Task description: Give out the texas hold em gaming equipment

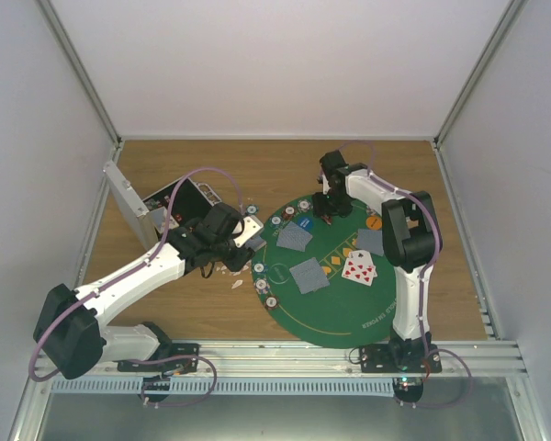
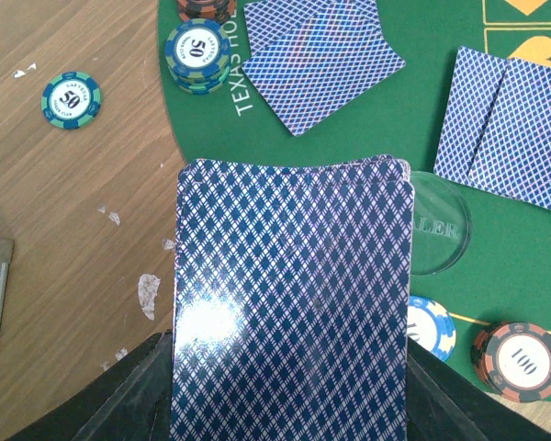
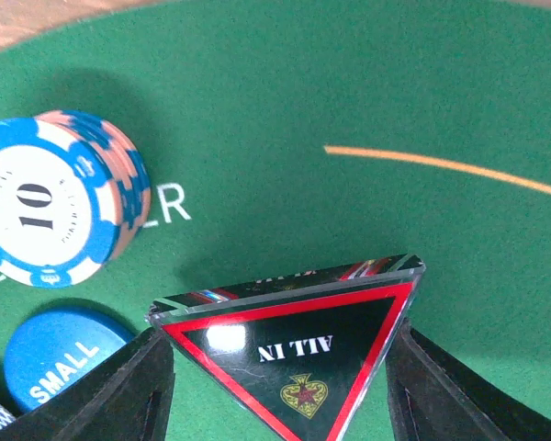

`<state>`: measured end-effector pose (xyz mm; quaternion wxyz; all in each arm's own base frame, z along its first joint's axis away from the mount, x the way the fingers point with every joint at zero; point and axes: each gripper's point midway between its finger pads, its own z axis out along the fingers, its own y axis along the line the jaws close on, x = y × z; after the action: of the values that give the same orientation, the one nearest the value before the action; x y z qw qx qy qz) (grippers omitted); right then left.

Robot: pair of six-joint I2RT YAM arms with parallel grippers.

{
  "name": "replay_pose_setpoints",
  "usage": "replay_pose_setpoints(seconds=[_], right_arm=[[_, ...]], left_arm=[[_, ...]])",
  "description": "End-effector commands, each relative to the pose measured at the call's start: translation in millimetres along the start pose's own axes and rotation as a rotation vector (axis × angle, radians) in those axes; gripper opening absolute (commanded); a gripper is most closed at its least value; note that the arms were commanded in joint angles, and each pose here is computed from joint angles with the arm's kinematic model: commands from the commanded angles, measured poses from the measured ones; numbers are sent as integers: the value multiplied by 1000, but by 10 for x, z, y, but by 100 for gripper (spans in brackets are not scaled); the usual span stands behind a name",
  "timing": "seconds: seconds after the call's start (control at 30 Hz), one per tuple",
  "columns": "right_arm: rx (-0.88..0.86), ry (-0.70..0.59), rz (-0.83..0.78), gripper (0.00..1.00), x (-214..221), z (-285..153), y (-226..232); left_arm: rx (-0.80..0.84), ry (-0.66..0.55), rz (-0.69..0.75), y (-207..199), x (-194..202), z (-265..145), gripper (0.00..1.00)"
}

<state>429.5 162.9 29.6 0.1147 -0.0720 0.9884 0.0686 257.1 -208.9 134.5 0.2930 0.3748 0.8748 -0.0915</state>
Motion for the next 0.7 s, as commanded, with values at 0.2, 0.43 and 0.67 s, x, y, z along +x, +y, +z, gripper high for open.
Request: replay_pose_setpoints(seconds=[0.2,0.43,0.67], right_arm=[[-65,-7,-57,65,3,3,112],[-68,-20,-62,74,5,-90,120],[-30,-82,-50,83,33,-476,60]], left_arm=[[-12,-62,7,38,-148,-24,57],[3,-71,12,12,-163,-41,57],[39,-104,26,-69,-242,-86,57]])
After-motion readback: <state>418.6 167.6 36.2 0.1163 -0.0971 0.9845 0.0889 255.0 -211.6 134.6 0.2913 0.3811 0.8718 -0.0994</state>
